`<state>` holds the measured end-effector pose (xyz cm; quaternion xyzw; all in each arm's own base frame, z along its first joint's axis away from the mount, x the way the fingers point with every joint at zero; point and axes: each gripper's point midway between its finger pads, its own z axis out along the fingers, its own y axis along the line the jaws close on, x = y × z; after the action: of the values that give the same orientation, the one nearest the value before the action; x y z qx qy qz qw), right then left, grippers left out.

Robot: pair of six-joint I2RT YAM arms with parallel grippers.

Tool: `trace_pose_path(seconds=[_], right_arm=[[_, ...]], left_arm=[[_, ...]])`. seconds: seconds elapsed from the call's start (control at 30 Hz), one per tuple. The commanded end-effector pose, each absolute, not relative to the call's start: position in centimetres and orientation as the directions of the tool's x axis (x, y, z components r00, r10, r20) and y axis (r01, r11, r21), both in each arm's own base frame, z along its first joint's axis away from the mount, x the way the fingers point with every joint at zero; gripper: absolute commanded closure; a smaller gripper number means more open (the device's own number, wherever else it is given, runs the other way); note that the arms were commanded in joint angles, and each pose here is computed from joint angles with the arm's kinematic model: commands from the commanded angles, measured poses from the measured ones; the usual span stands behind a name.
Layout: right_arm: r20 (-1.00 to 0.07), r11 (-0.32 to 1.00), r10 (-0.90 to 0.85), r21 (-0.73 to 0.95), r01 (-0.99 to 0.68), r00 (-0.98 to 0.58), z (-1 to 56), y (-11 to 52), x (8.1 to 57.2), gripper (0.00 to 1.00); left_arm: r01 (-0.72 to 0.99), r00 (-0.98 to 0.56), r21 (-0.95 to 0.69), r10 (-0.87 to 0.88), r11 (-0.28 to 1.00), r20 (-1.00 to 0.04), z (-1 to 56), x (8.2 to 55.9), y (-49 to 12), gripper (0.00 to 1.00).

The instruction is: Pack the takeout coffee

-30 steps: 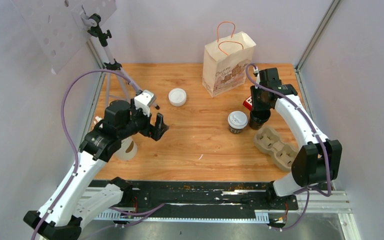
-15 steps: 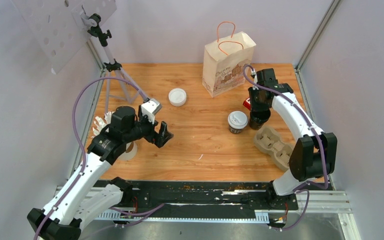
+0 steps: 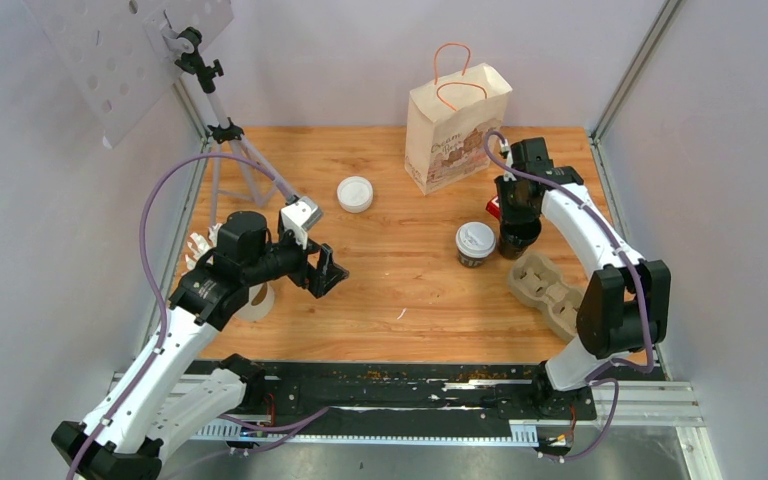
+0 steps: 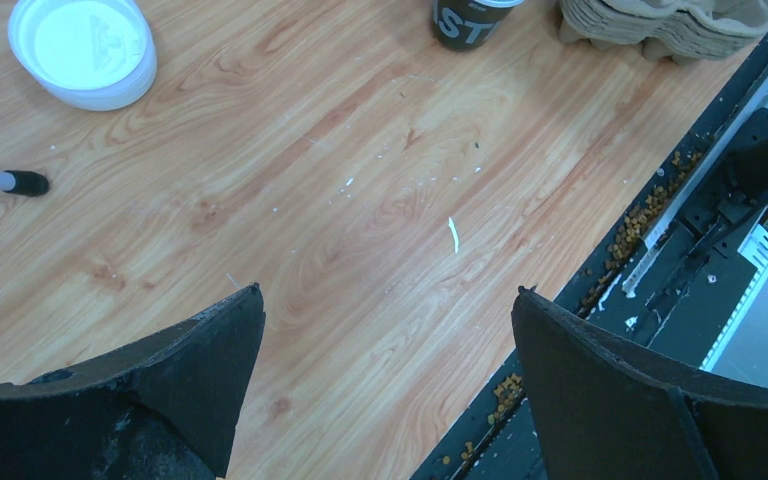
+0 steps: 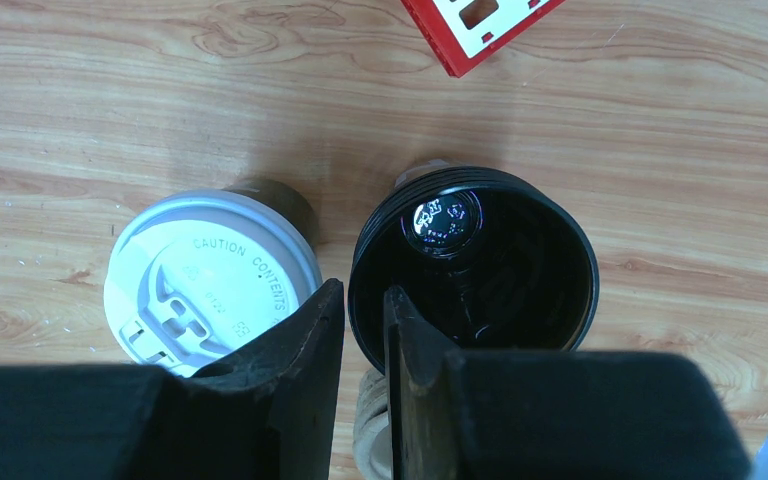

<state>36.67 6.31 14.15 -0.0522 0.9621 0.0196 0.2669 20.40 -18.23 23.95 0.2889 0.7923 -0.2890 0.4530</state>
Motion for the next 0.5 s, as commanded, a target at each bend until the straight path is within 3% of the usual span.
trace_pose_path(seconds=[0.0, 0.47], right_arm=[[-0.546, 0.993, -0.085, 0.018, -0.113, -0.834, 14.56, 6.44, 37.70, 0.78], [-0.529, 0.993, -0.093, 0.014, -0.118, -0.844, 13.85, 6.42, 37.73, 0.78]], left_arm=[[0.732, -0.396, -0.199, 0.169, 0.652, -0.903, 25.81, 20.12, -18.41, 0.00], [0.733, -0.395, -0.185, 0.188, 0.655, -0.899, 25.70, 19.96, -18.10, 0.00]])
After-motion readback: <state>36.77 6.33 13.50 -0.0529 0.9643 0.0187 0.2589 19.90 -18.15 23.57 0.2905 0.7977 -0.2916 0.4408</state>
